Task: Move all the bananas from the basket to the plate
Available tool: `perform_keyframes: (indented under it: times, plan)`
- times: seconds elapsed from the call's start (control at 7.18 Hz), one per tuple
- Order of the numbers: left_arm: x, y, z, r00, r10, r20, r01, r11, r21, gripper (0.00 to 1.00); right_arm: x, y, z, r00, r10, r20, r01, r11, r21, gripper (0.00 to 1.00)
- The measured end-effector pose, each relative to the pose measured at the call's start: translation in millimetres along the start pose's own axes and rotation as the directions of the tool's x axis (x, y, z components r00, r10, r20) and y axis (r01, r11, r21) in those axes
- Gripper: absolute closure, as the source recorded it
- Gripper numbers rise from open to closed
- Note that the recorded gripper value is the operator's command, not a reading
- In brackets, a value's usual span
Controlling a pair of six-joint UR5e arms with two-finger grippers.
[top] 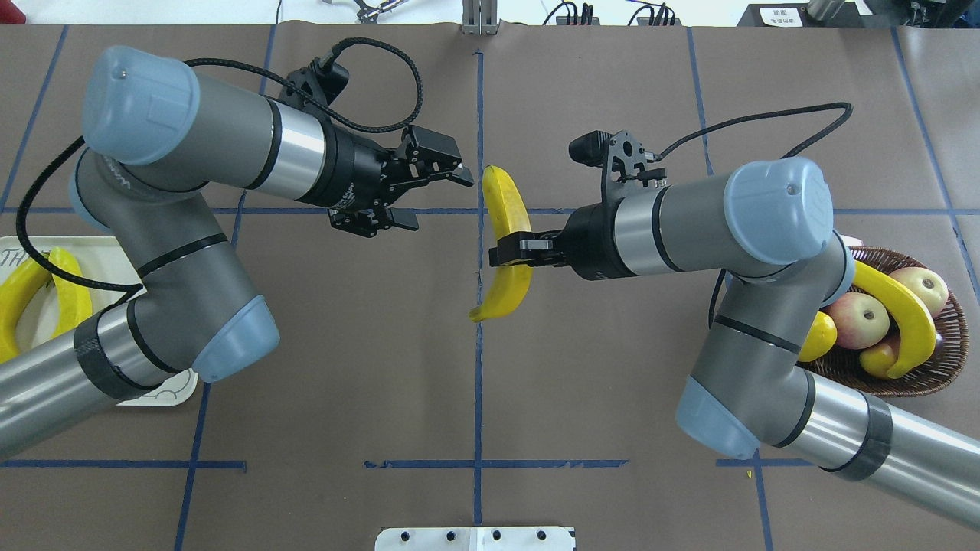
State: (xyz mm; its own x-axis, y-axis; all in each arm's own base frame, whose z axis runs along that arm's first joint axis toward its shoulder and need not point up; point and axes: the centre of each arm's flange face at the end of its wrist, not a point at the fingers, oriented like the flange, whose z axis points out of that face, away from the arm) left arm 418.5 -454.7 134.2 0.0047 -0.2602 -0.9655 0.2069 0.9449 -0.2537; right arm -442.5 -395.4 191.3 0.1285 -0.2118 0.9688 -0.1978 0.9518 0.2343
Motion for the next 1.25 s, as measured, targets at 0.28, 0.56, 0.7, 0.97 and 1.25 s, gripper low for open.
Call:
perform_keyframes:
  times: [0.28,0.56,0.7,0.97,1.25]
  plan:
    - [4,12,18,0.999,-0.054,-0.01,0.054,0.998,0.026,0.11,-12,14,14,1.0,0.012,0.022,-0.013,0.999,0.032,0.76]
    - [0,11,30,0.997,-0.073,0.003,0.073,0.997,0.035,0.22,-20,21,19,0.999,0.021,0.034,-0.022,0.999,0.042,0.76]
    - [-3,9,34,0.997,-0.079,0.012,0.078,0.996,0.038,0.26,-22,22,19,0.999,0.021,0.038,-0.022,0.999,0.045,0.76]
    - [-6,9,38,0.996,-0.083,0.02,0.082,0.996,0.038,0.36,-25,23,19,0.999,0.02,0.044,-0.022,0.999,0.047,0.76]
    - [-6,9,40,0.996,-0.083,0.022,0.082,0.996,0.037,0.41,-27,23,18,0.999,0.021,0.048,-0.023,0.999,0.049,0.76]
